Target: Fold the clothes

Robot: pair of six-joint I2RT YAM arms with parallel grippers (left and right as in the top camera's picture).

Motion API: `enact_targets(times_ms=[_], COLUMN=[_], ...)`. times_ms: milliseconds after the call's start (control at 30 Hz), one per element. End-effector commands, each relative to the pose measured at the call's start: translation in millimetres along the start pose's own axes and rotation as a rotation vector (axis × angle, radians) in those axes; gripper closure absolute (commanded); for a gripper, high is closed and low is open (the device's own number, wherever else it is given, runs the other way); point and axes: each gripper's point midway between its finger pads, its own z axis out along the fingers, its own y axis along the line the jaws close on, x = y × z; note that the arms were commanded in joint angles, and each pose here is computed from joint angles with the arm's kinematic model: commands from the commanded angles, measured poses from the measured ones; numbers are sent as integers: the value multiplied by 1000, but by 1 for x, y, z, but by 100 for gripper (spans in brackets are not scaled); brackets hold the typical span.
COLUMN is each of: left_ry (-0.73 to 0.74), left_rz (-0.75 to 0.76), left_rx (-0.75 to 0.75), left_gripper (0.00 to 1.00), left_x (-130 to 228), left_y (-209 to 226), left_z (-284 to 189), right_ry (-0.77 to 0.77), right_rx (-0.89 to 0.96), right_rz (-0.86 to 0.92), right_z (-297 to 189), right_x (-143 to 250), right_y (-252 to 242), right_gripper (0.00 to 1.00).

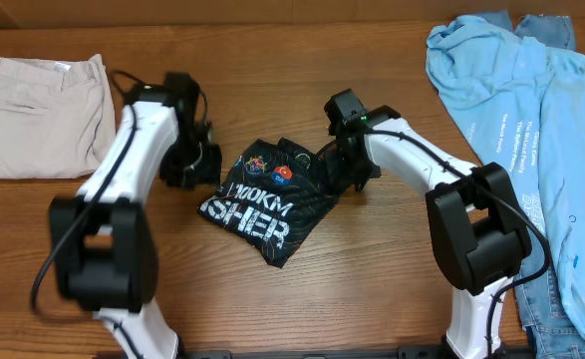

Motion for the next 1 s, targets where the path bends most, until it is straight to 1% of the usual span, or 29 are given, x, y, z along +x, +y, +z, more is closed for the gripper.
enact_targets(times_ms=[0, 67, 133, 233, 333, 400, 433, 500, 533, 600, 667, 800, 967], left_ry=[-168, -247, -291, -321, -331, -335, -335, -336, -336, -332, -322, -285, -234], left_rz=[19, 46, 135, 200, 240, 288, 303, 329, 340, 347, 345, 337, 328], left_rx=[25, 53, 137, 223, 258, 319, 350, 419, 454, 499, 511, 512, 585], left_gripper=[22, 22, 23, 23, 24, 22, 21, 16, 15, 12, 9, 10, 10], left_x=[-22, -40, -54, -70, -82, -88, -90, -94, -96, -100, -103, -104, -95], left_y=[-9, -15, -31, -47, -53, -63, -68, -78, -83, -88, -89, -86, -94], left_z=[-30, -35, -34, -24, -8, 2, 7, 16, 21, 31, 42, 64, 79], right_ry=[-141, -177, -192, -147, -56, 7, 27, 52, 58, 61, 63, 62, 52], right_rx=[32, 6, -45, -153, -230, -240, -243, -242, -242, -242, -243, -243, -245], right_rz=[11, 17, 10, -12, -58, -66, -71, -84, -93, -106, -108, -108, -107], right_z=[-44, -61, -76, -87, -84, -77, -73, -64, -59, -53, -49, -48, -48], right_x=[-34, -39, -37, -22, 0, 15, 21, 29, 33, 38, 40, 40, 38], right_y=[-4, 1, 9, 30, 49, 55, 57, 62, 65, 68, 70, 70, 70], right_gripper=[85, 85, 85, 85, 84, 82, 80, 73, 71, 71, 67, 64, 64])
